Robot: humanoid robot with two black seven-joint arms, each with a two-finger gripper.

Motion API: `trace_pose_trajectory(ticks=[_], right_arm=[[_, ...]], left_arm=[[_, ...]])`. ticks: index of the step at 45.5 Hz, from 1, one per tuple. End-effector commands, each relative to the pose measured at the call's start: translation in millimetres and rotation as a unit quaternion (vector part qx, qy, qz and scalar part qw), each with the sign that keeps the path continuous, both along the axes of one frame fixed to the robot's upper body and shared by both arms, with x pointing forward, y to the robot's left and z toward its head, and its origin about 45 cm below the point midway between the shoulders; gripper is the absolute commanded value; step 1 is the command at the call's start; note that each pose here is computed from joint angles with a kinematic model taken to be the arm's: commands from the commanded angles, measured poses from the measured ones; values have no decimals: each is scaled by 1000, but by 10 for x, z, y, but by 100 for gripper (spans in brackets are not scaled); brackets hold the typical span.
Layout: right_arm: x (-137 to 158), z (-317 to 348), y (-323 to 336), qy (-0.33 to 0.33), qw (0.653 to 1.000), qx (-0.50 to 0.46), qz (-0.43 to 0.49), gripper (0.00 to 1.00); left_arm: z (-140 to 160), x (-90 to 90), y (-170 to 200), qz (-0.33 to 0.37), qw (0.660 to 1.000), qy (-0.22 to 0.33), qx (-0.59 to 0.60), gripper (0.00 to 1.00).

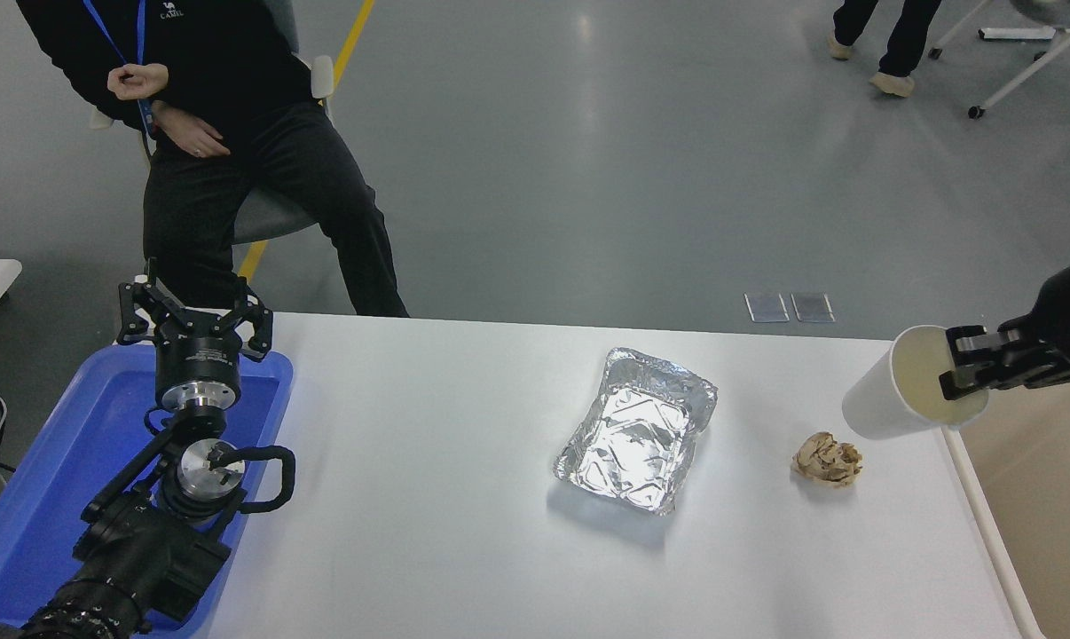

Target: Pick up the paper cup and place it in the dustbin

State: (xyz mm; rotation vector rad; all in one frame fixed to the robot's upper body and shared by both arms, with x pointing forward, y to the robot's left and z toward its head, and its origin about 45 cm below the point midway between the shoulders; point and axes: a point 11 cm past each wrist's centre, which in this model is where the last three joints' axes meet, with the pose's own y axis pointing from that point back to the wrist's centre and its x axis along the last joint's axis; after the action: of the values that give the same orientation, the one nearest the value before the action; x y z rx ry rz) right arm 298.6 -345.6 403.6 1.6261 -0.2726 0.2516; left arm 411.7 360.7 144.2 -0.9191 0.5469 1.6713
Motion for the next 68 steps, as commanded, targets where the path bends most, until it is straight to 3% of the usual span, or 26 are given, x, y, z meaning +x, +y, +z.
trace_pose_trajectory(ticks=[1, 7, 16, 24, 41, 51, 68], right_arm=[[146, 322, -272, -84, 993, 54, -60, 0], [366, 473, -690, -178, 972, 79, -131, 0], [611, 226, -1267, -268, 932, 114, -215, 0], [671, -96, -1894, -328, 876, 149, -322, 0], [723, -954, -2663, -376, 776, 154, -482, 0], [502, -1820, -2933, -391, 716, 109, -568, 0], [56, -2815, -2664, -343, 624, 118, -692, 0]], left_arm=[[0, 0, 0, 0, 1000, 0, 0, 99], [0, 0, 0, 0, 1000, 0, 0, 99], [0, 0, 0, 0, 1000, 0, 0, 99], [0, 0, 0, 0, 1000, 0, 0, 99], [0, 0, 0, 0, 1000, 0, 0, 99], [0, 0, 0, 0, 1000, 0, 0, 99], [0, 0, 0, 0, 1000, 0, 0, 99]])
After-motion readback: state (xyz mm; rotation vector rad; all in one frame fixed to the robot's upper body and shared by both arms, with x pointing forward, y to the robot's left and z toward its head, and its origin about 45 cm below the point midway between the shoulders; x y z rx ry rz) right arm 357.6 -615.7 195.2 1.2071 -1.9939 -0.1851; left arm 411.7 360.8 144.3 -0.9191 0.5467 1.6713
